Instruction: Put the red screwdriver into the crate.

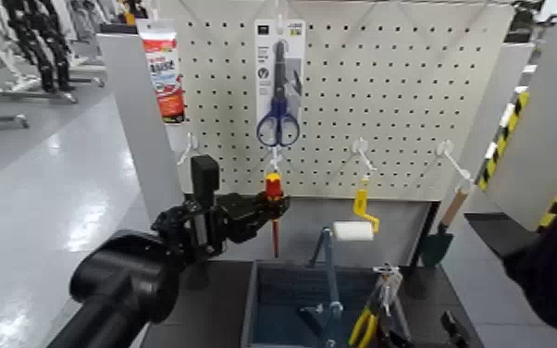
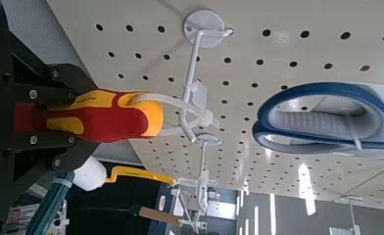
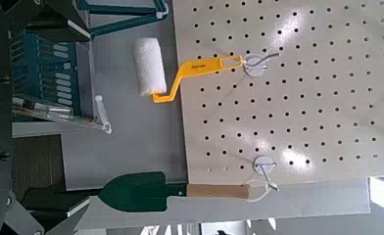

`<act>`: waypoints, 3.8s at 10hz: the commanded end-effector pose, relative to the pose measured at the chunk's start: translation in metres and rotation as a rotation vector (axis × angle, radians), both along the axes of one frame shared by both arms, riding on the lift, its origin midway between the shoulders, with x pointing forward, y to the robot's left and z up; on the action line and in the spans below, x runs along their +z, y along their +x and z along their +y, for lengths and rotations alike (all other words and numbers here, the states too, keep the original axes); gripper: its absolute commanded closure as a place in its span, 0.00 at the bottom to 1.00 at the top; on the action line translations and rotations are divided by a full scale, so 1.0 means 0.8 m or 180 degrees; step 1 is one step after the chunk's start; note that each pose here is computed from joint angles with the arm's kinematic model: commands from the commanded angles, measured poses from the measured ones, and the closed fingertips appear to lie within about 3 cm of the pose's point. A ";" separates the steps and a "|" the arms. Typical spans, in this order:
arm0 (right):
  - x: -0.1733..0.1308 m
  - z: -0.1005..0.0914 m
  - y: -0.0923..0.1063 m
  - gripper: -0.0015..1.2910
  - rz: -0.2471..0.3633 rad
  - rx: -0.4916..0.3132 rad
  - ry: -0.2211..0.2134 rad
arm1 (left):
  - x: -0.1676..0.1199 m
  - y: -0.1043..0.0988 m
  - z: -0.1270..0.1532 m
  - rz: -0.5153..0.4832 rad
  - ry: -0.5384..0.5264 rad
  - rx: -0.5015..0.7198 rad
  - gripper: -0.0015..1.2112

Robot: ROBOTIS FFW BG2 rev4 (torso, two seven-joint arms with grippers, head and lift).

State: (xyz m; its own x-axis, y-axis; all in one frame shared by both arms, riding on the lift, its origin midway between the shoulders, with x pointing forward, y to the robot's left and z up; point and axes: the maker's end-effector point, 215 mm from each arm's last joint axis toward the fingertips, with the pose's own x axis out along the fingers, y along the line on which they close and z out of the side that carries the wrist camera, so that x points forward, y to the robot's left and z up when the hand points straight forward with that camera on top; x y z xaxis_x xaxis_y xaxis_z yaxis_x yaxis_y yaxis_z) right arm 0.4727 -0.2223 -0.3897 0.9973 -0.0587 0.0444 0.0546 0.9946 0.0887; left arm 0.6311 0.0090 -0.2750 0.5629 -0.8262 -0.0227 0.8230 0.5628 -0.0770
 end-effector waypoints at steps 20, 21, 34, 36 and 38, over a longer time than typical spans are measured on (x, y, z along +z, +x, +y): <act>-0.004 0.003 -0.001 0.11 0.0024 0.0002 0.0026 | -0.110 -0.113 -0.047 0.1050 -0.0566 -0.0156 0.95; -0.004 0.003 -0.001 0.11 0.0024 0.0001 0.0030 | -0.117 -0.116 -0.052 0.1104 -0.0551 -0.0168 0.95; -0.004 -0.004 -0.002 0.11 0.0011 -0.0020 0.0043 | -0.062 -0.065 0.050 0.0475 -0.0402 0.0989 0.11; -0.003 -0.005 -0.002 0.11 0.0006 -0.0026 0.0047 | -0.037 -0.065 0.084 0.0065 -0.0225 0.1337 0.11; -0.001 -0.005 -0.004 0.11 -0.0014 -0.0033 0.0047 | -0.042 -0.074 0.108 -0.0077 -0.0048 0.1494 0.11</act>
